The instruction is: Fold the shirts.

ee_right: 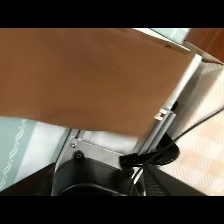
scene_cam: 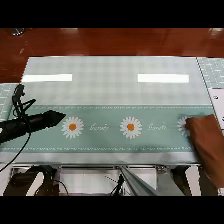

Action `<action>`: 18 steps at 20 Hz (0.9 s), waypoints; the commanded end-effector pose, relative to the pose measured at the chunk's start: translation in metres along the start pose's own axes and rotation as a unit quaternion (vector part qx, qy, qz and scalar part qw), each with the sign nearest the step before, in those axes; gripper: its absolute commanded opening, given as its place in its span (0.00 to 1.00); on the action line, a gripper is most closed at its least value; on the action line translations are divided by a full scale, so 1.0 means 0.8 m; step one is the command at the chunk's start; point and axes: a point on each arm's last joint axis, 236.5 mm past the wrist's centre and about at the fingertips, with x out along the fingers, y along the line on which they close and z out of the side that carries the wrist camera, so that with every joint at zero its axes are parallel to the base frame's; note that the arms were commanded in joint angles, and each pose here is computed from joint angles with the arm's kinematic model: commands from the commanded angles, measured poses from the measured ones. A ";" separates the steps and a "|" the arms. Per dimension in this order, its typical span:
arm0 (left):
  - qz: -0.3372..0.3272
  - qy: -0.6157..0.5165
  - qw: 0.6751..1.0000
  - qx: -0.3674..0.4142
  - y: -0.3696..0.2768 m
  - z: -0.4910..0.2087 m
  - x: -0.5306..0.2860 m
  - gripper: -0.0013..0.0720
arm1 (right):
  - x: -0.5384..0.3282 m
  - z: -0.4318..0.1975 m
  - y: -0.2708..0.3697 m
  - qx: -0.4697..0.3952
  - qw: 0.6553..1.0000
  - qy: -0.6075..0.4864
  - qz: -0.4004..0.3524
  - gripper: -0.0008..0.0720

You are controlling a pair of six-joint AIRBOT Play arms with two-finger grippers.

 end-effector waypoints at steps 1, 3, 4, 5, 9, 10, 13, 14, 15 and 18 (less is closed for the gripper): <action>0.001 -0.002 1.000 0.014 0.000 0.002 0.000 0.04 | 0.015 0.000 -0.014 0.012 1.000 -0.009 -0.022 0.87; 0.000 -0.005 1.000 0.025 -0.004 0.015 -0.001 0.04 | 0.011 0.021 0.032 -0.020 0.998 -0.023 0.052 0.77; -0.002 -0.004 1.000 0.028 -0.010 0.027 -0.003 0.04 | 0.003 0.032 0.071 -0.039 0.992 -0.033 0.117 0.50; -0.004 -0.006 0.999 0.031 -0.017 0.041 -0.005 0.04 | -0.022 0.046 0.134 -0.059 0.972 -0.053 0.222 0.09; -0.054 -0.038 0.993 0.098 -0.098 0.139 -0.025 0.04 | -0.251 0.039 0.357 -0.160 0.746 -0.195 0.617 0.04; -0.070 -0.041 0.989 0.126 -0.129 0.156 -0.026 0.04 | -0.265 0.014 0.384 -0.194 0.726 -0.206 0.627 0.04; -0.066 -0.016 0.969 0.239 -0.187 0.168 0.008 0.04 | -0.192 -0.086 0.464 -0.368 0.741 -0.188 0.529 0.04; -0.011 0.007 0.955 0.295 -0.172 0.160 0.030 0.04 | -0.148 -0.111 0.482 -0.416 0.755 -0.173 0.476 0.04; 0.051 0.029 0.949 0.310 -0.146 0.152 0.050 0.04 | -0.099 -0.131 0.496 -0.460 0.769 -0.159 0.414 0.04; 0.180 0.083 0.950 0.239 -0.052 0.117 0.095 0.04 | 0.032 -0.144 0.487 -0.524 0.813 -0.093 0.236 0.04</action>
